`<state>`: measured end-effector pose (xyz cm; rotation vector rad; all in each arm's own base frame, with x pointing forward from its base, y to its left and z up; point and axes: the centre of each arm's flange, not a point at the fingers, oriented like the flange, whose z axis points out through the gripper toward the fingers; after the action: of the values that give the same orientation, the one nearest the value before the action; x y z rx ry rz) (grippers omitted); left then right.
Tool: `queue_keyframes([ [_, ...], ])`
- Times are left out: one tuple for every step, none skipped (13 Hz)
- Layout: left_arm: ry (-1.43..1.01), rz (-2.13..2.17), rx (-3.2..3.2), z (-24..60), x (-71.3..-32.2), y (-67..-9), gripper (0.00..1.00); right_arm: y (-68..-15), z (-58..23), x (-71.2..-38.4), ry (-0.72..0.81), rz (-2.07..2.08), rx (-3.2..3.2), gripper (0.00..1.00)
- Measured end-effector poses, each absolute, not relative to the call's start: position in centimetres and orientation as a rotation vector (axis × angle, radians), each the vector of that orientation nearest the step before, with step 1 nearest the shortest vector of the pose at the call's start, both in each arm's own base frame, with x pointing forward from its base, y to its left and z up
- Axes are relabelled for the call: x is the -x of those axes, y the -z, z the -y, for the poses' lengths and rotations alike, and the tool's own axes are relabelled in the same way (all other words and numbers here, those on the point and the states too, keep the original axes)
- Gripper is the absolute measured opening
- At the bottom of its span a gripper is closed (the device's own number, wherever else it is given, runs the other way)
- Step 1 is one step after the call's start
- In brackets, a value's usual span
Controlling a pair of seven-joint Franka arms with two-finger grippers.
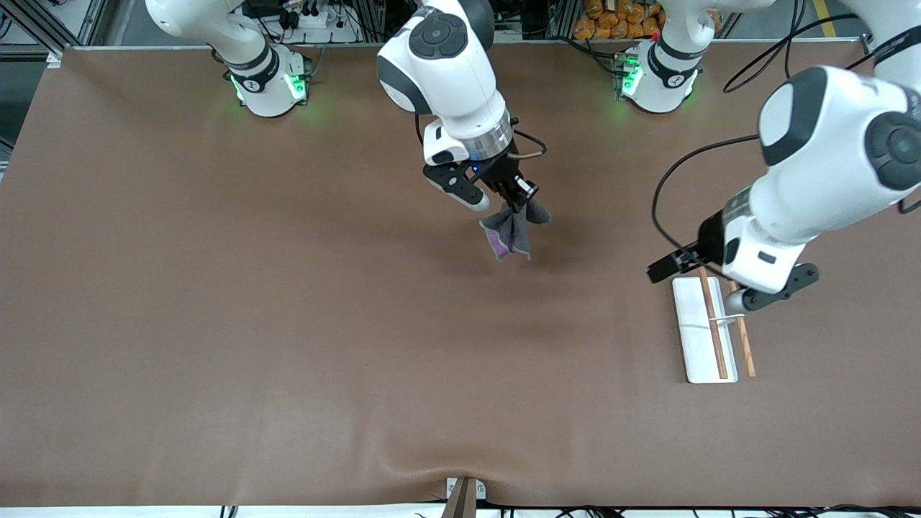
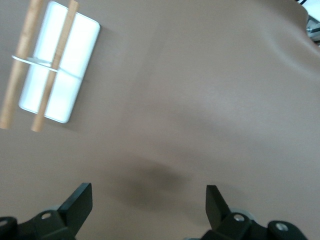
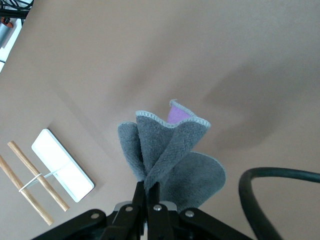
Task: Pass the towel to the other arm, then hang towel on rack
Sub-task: 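Hold the towel up with the right gripper while the left gripper approaches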
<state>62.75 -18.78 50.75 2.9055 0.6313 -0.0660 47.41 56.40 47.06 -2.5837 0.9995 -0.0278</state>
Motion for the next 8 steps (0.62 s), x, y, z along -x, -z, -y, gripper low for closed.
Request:
queue_keyframes([
  [0.062, -0.666, -2.891, 20.6, -62.9, -50.3, 1.00, -47.1, -56.4, -47.4, 0.028, -1.000, 2.583, 0.04],
  [0.071, -0.697, -2.878, 22.3, -62.9, -49.5, 1.00, -47.1, -56.4, -47.4, 0.027, -1.000, 2.583, 0.04],
  [0.102, -0.720, -2.870, 24.1, -62.6, -48.4, 1.00, -47.0, -56.4, -47.4, 0.027, -1.000, 2.583, 0.04],
  [0.139, -0.749, -2.867, 25.9, -62.3, -47.1, 1.00, -47.0, -56.4, -47.4, 0.026, -1.000, 2.584, 0.04],
  [0.173, -0.781, -2.868, 27.5, -61.9, -45.7, 1.00, -47.0, -56.4, -47.4, 0.026, -1.000, 2.584, 0.04],
  [0.202, -0.803, -2.872, 28.5, -61.7, -44.4, 1.00, -47.0, -56.4, -47.4, 0.026, -1.000, 2.584, 0.04],
  [0.233, -0.818, -2.880, 29.0, -61.6, -43.1, 1.00, -47.0, -56.4, -47.4, 0.026, -1.000, 2.584, 0.04],
  [0.263, -0.824, -2.887, 29.1, -61.7, -41.8, 1.00, -47.0, -56.5, -47.3, 0.026, -0.998, 2.585, 0.04],
])
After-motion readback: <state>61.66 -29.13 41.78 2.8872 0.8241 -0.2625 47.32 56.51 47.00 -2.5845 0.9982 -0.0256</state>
